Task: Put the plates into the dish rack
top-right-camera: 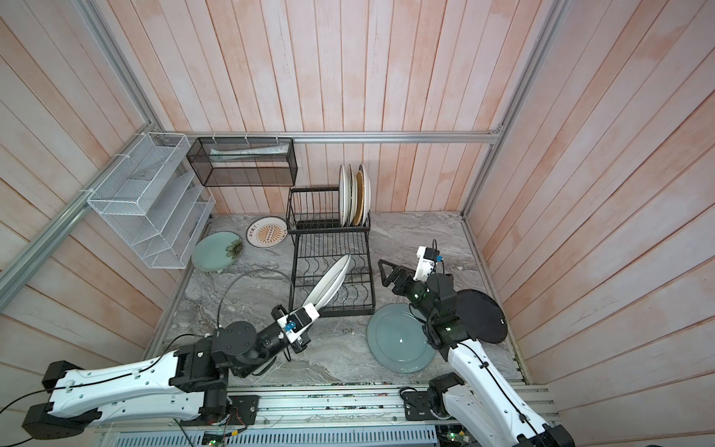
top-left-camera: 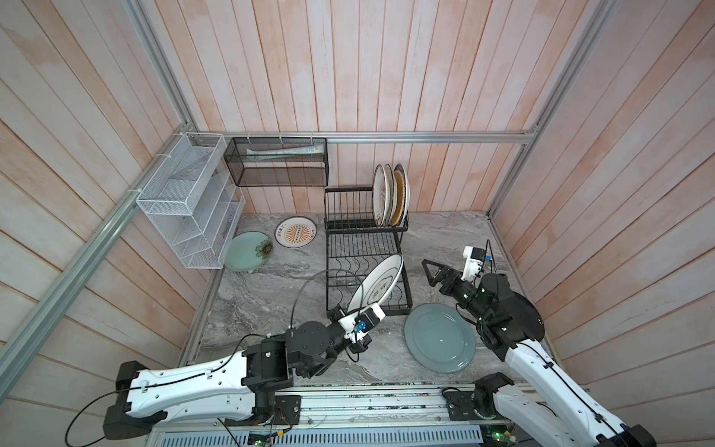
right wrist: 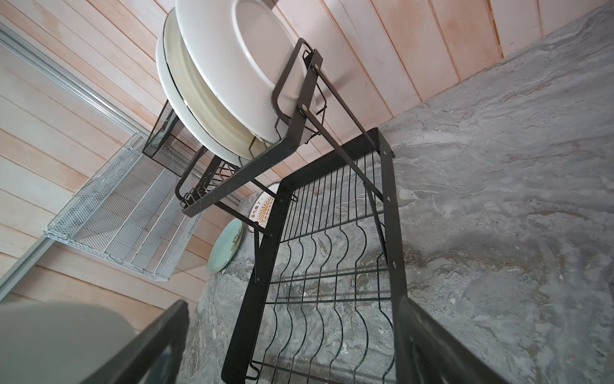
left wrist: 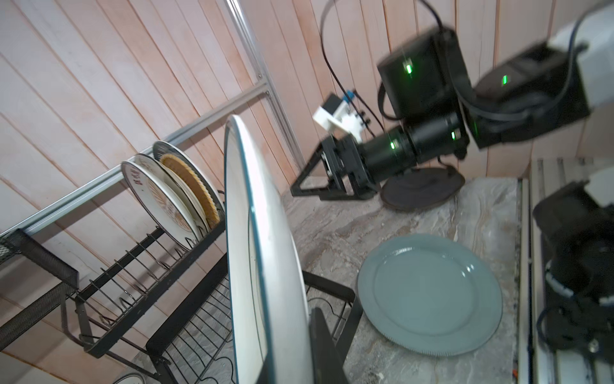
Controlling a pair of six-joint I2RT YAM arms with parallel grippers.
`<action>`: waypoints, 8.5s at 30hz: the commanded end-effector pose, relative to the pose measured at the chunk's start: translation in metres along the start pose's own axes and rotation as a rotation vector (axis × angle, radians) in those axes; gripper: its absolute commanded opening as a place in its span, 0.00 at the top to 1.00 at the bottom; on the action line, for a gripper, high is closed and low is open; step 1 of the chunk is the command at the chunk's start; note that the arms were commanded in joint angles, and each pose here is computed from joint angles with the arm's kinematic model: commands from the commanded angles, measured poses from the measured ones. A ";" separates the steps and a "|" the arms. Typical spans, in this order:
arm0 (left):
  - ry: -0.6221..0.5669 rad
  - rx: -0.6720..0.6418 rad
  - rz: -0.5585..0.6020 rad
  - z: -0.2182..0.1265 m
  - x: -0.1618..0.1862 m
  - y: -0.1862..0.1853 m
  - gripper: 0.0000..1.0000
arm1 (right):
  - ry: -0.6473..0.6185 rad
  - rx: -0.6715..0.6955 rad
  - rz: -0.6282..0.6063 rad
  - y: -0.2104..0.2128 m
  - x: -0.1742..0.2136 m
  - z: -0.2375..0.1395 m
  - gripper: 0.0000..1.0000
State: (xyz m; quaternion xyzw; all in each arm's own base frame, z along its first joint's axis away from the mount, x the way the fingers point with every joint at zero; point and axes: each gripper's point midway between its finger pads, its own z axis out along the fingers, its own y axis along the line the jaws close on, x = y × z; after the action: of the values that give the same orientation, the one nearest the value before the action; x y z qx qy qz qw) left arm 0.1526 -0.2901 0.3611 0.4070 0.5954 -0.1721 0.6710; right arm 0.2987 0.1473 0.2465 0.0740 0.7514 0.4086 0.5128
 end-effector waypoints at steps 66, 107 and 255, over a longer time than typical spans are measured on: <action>0.099 -0.374 -0.720 0.236 0.016 0.247 1.00 | 0.064 -0.252 -0.190 0.025 0.060 -0.001 0.02; 0.144 -0.433 -0.728 0.228 0.045 0.249 1.00 | 0.071 -0.246 -0.182 0.024 0.061 0.000 0.02; 0.200 -0.113 -0.724 -0.072 0.133 0.077 0.00 | 0.224 0.944 0.763 -0.187 0.170 -0.154 0.23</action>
State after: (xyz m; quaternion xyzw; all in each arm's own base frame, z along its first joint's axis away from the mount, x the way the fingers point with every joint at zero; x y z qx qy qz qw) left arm 0.1909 -0.1569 0.2696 0.1504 0.7693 -0.3274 0.5276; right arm 0.1538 0.0245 0.0313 0.5074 0.8235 0.1776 0.1814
